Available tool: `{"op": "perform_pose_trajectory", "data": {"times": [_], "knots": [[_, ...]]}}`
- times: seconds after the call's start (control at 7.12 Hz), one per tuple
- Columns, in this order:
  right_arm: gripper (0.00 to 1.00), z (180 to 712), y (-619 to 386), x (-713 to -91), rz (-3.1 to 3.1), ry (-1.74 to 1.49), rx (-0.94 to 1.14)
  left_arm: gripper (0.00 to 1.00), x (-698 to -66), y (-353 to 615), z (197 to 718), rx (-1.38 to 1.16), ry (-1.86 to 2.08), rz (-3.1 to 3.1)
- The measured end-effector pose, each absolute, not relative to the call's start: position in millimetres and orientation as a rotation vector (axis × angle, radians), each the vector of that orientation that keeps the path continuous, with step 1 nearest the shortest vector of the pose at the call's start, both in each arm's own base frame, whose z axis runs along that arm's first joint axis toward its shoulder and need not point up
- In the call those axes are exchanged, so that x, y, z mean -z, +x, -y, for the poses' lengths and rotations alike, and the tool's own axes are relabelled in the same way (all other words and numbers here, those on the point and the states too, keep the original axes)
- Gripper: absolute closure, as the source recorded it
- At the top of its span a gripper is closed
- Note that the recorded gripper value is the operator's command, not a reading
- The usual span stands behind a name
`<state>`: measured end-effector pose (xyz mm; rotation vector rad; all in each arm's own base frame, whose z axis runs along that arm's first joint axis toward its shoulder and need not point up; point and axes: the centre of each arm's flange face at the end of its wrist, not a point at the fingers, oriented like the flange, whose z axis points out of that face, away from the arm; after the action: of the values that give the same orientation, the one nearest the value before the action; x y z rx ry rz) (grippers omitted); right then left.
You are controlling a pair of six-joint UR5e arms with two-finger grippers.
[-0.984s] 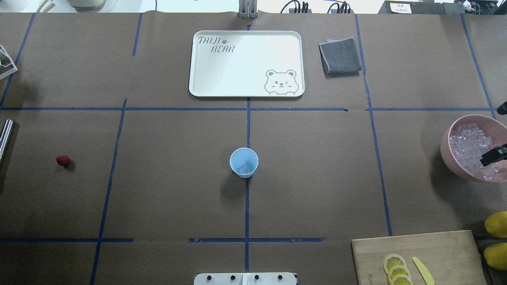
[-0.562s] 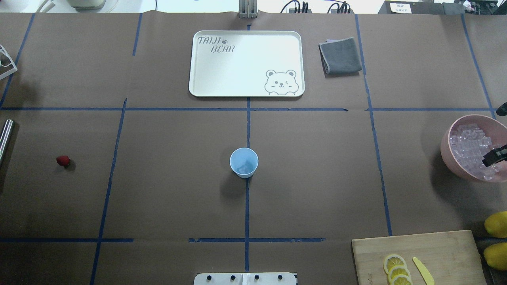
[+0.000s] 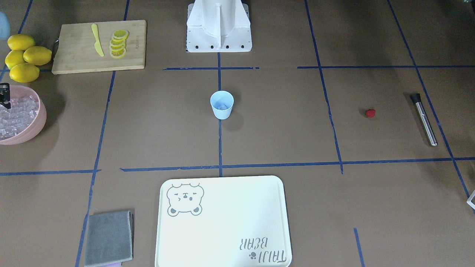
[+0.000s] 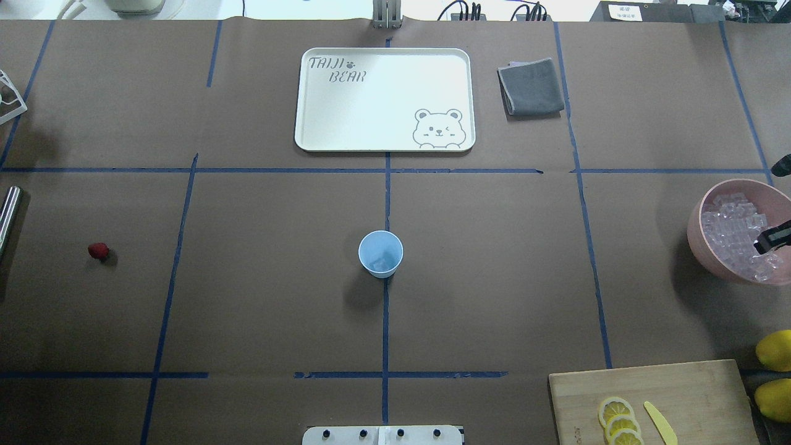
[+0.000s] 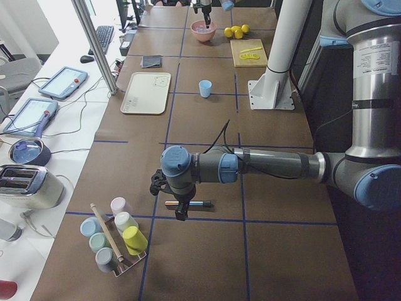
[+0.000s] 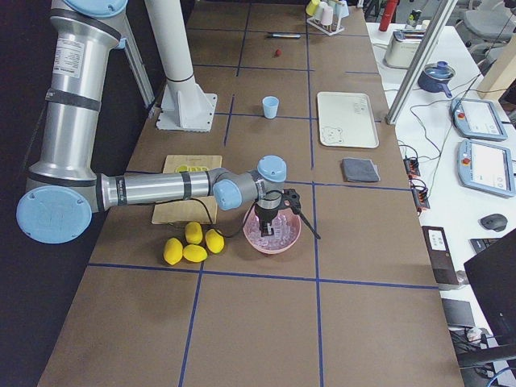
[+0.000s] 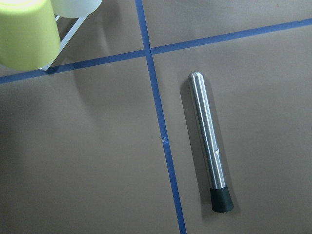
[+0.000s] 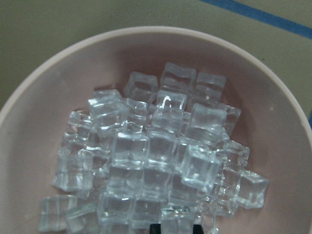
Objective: Mash ice and strawberries in cup
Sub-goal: 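Grasp another ice cube from the bowl with the right gripper, then carry the ice cube over the light-blue cup and release it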
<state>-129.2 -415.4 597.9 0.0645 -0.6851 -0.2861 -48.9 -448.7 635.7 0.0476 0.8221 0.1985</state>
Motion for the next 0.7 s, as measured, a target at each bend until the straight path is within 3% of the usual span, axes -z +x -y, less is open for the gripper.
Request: {"op": "perform_pose_trajectory", "data": {"times": [0.42, 0.7], "knots": [[0.96, 432.3, -145.3, -517.9, 0.748, 0.159, 0.236, 0.0, -636.4, -48.9, 448.5, -0.198, 0.046, -0.822], [0.95, 459.4, -214.2, -433.8, 0.843, 0.185, 0.157, 0.0, -636.5, -48.9, 448.4, -0.198, 0.046, -0.822]]}}
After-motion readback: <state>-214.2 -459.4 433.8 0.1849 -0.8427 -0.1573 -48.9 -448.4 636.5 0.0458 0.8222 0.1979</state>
